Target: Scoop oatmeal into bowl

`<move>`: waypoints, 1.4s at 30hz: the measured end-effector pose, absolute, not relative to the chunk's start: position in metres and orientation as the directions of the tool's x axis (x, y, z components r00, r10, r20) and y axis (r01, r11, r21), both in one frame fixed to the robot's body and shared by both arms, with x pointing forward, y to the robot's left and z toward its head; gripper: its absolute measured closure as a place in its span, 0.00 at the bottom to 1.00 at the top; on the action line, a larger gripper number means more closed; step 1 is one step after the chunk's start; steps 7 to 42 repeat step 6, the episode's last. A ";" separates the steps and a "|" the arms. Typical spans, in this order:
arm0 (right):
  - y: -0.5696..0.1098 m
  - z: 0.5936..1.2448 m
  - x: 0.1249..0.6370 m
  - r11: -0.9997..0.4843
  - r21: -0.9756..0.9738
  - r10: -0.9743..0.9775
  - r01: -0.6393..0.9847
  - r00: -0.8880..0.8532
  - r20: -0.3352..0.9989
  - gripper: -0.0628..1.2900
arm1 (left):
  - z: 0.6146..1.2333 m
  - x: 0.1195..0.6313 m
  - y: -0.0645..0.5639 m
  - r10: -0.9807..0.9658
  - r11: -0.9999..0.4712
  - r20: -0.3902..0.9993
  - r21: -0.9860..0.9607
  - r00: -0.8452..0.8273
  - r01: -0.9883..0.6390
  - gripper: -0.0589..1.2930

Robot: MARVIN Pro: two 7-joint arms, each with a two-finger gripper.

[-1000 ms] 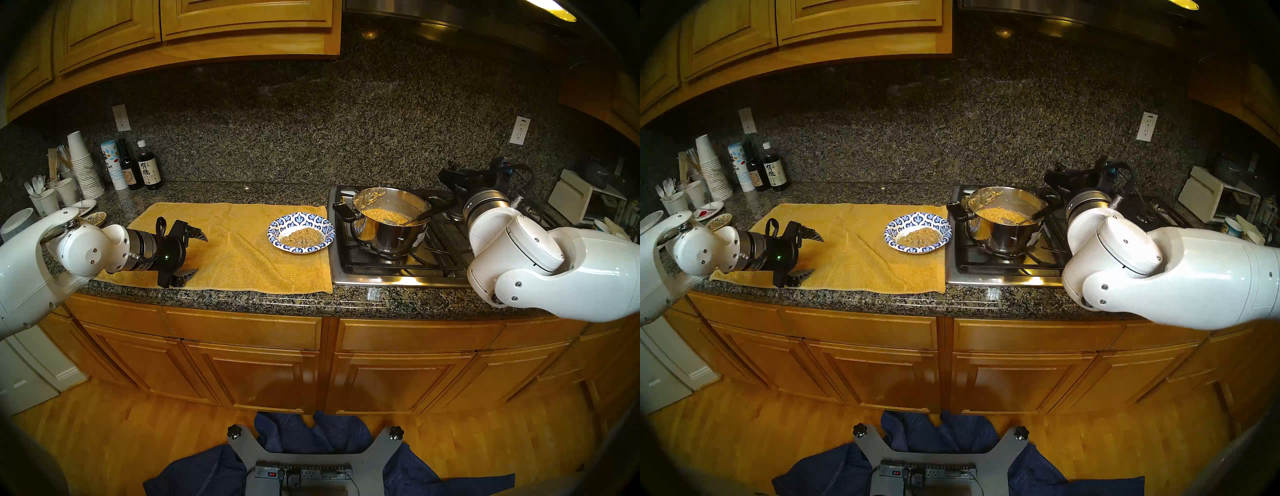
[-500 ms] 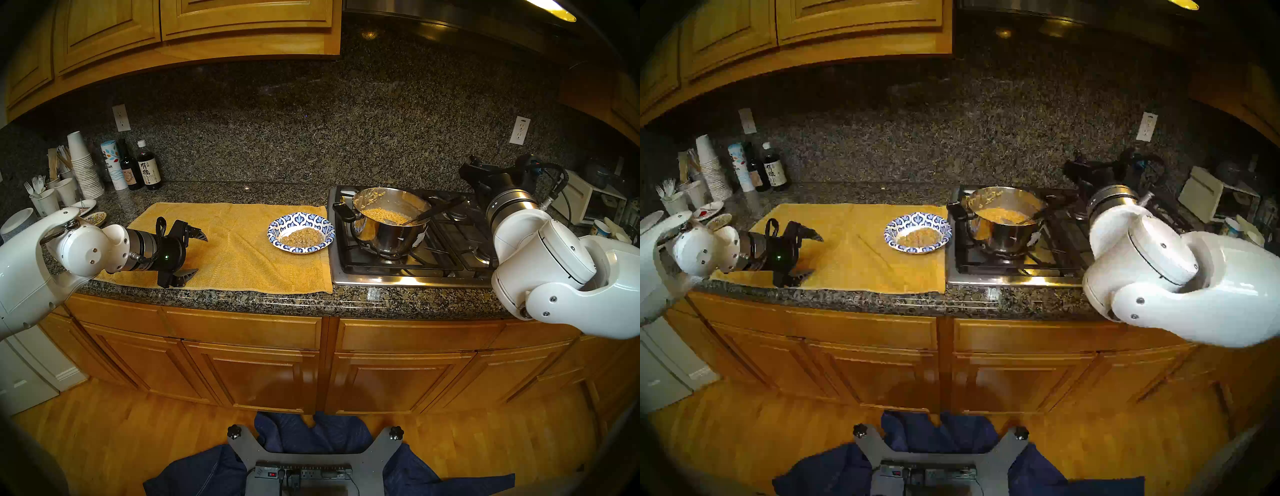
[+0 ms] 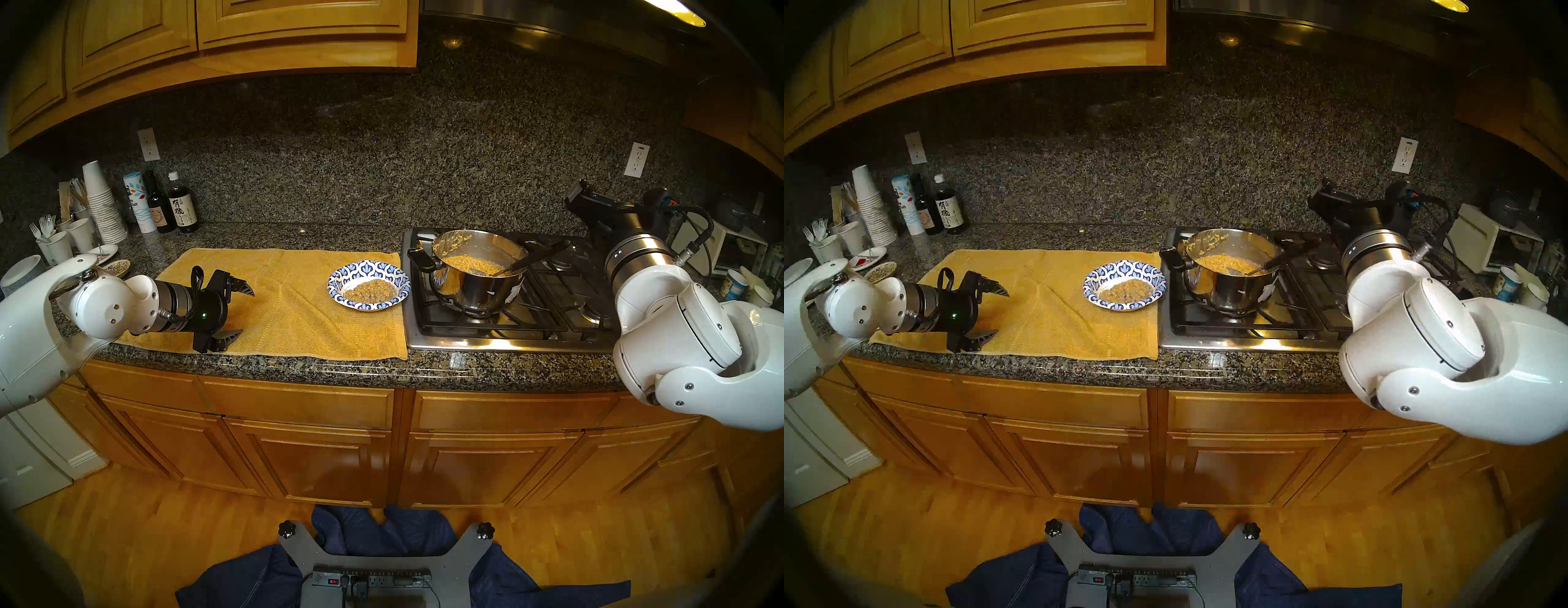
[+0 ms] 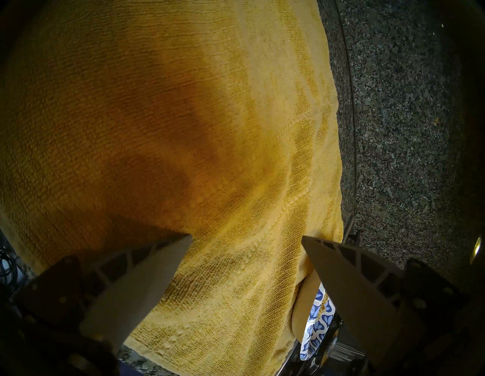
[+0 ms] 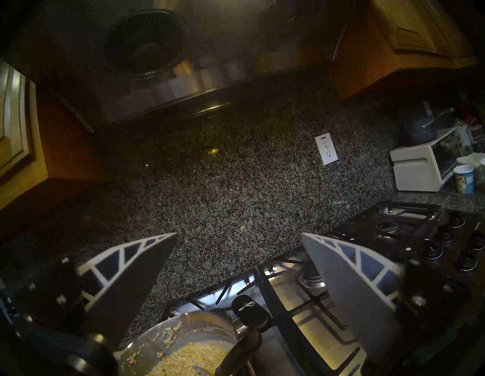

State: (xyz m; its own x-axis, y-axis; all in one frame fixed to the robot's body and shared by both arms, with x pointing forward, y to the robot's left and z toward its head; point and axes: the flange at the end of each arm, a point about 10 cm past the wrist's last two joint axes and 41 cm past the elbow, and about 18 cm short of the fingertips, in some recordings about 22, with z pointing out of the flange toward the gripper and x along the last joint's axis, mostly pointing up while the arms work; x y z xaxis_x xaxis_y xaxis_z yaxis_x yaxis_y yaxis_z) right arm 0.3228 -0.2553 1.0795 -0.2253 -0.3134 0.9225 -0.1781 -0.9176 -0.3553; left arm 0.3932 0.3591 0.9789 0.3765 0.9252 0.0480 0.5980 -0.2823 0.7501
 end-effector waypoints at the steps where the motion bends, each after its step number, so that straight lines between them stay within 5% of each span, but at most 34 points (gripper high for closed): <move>1: -0.255 1.079 0.323 -0.918 -0.355 -0.313 -0.175 -0.228 0.922 0.07 | 0.979 0.393 0.359 0.925 -0.282 0.048 0.750 0.377 0.598 0.05; 42: -0.257 1.078 0.321 -0.923 -0.353 -0.310 -0.153 -0.248 0.918 0.06 | 0.979 0.393 0.359 0.925 -0.282 0.048 0.750 0.377 0.598 0.05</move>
